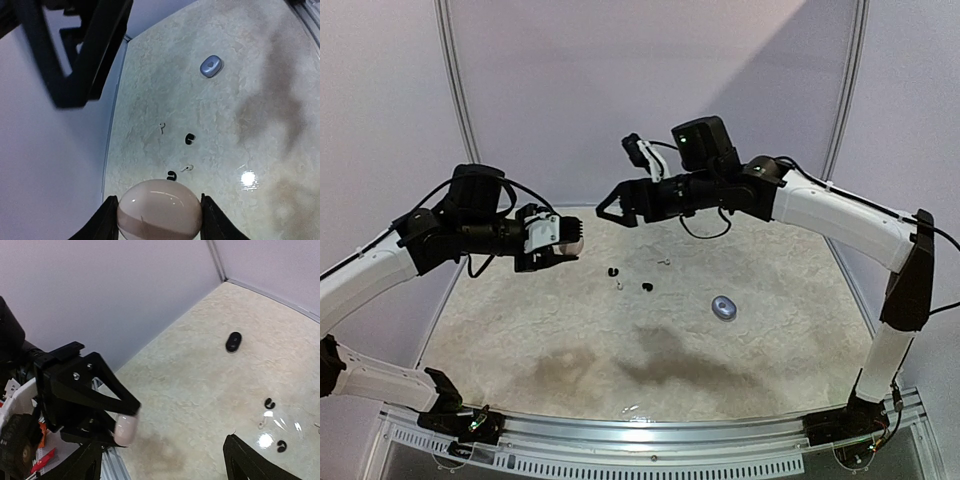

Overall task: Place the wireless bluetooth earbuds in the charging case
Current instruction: Pass from the left arm to the right

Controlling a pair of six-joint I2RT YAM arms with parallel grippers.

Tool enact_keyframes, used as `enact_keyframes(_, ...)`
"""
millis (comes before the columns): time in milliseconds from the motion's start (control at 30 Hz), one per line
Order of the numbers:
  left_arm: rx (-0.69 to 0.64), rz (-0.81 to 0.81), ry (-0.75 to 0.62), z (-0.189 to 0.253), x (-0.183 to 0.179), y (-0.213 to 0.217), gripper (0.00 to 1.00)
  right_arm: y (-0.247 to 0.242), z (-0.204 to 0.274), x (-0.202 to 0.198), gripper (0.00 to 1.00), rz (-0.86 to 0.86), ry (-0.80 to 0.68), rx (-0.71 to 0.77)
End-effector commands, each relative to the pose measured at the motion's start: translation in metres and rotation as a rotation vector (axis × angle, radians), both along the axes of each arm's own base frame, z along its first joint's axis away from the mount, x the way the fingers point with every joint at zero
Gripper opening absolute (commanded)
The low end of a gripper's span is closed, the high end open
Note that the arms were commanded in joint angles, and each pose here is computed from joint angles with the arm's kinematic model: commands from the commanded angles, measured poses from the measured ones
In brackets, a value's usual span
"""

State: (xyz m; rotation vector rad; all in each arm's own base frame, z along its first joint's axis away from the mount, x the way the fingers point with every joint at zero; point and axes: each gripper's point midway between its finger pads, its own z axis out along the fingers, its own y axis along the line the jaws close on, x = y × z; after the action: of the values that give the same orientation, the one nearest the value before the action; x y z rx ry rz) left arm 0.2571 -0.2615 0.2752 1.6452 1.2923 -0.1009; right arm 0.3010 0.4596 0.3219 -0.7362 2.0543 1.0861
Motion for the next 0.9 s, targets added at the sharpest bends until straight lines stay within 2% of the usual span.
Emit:
enact_keyframes(0, 0.006, -0.051, -0.095, 0.007, -0.007, -0.009, 0.18, 0.039, -0.001, -0.02, 0.84, 0.118, 0.01, 0.05)
enact_keyframes(200, 0.003, -0.071, -0.151, 0.01, -0.013, -0.008, 0.17, 0.05, -0.04, -0.019, 0.78, 0.093, 0.089, -0.023)
enact_keyframes(467, 0.002, -0.061, -0.151, 0.007, -0.01, -0.012, 0.17, 0.066, -0.05, -0.029, 0.55, 0.167, 0.124, 0.005)
enact_keyframes(600, 0.011, -0.038, -0.17, 0.007, -0.002, -0.013, 0.17, 0.072, -0.056, -0.045, 0.54, 0.258, 0.176, 0.016)
enact_keyframes(767, 0.02, -0.027, -0.198, 0.008, 0.003, -0.013, 0.16, 0.075, -0.056, -0.053, 0.46, 0.309, 0.193, 0.029)
enact_keyframes(867, 0.021, -0.026, -0.198, 0.007, 0.004, -0.013, 0.16, 0.077, -0.055, -0.053, 0.36, 0.312, 0.197, 0.041)
